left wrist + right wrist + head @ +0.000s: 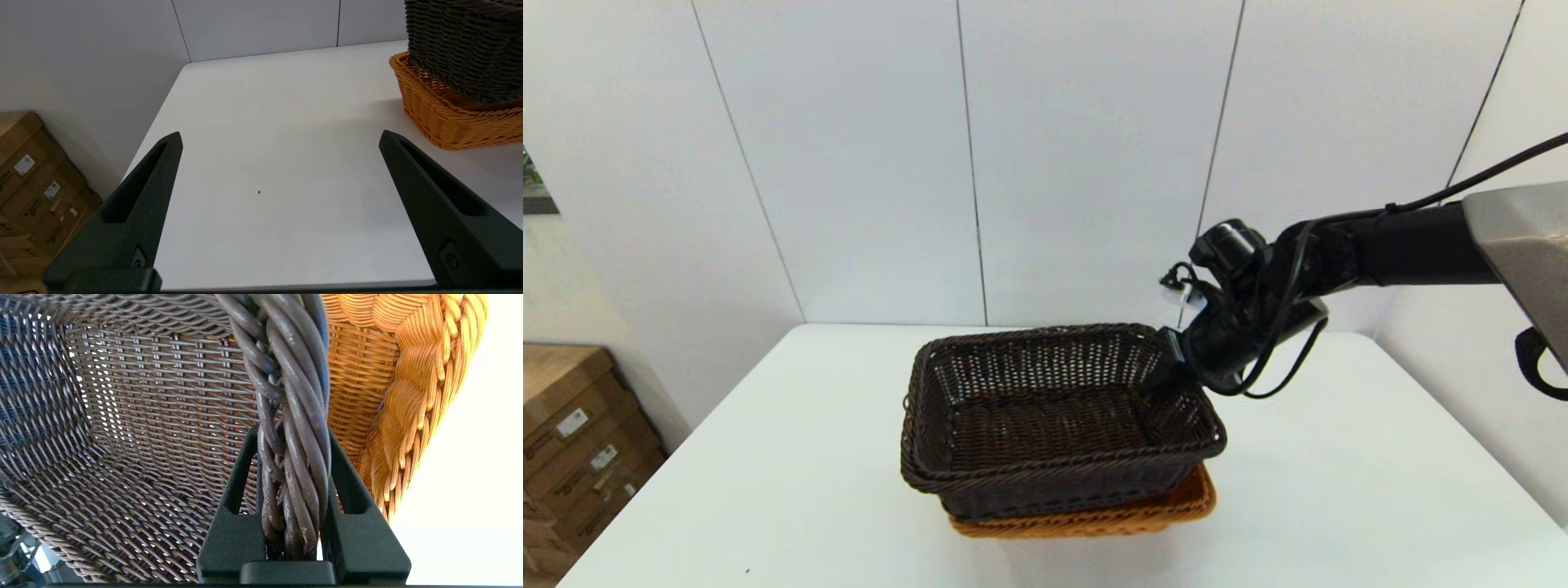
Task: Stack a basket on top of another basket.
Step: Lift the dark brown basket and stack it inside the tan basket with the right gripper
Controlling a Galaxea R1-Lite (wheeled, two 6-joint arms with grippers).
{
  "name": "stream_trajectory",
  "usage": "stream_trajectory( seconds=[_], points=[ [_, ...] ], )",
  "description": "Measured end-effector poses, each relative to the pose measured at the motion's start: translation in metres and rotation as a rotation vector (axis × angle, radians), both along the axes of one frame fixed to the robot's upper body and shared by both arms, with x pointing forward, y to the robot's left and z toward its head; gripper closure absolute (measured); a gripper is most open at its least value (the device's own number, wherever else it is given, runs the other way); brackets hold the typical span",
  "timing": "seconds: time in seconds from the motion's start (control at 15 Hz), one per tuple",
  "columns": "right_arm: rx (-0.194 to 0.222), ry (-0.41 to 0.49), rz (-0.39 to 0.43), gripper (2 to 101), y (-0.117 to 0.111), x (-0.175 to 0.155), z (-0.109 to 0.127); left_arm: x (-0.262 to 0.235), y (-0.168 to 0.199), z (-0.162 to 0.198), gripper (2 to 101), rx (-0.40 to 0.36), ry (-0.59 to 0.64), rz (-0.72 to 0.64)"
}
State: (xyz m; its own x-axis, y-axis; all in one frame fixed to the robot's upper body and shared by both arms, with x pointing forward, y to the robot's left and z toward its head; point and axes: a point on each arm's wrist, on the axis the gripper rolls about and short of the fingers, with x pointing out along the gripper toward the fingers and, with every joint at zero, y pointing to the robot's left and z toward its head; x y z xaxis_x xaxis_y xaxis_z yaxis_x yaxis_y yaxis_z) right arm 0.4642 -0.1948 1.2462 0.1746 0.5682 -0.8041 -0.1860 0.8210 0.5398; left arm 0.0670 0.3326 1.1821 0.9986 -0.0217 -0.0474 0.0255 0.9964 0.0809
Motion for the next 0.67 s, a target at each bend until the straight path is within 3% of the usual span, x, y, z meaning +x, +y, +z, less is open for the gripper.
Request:
stream_trajectory(
  seconds=[0.67],
  points=[
    [-0.004, -0.001, -0.053, 80.6, -0.015, 0.012, -0.002, 0.0, 0.0, 0.0, 5.4, 0.0, 0.0, 0.0]
  ],
)
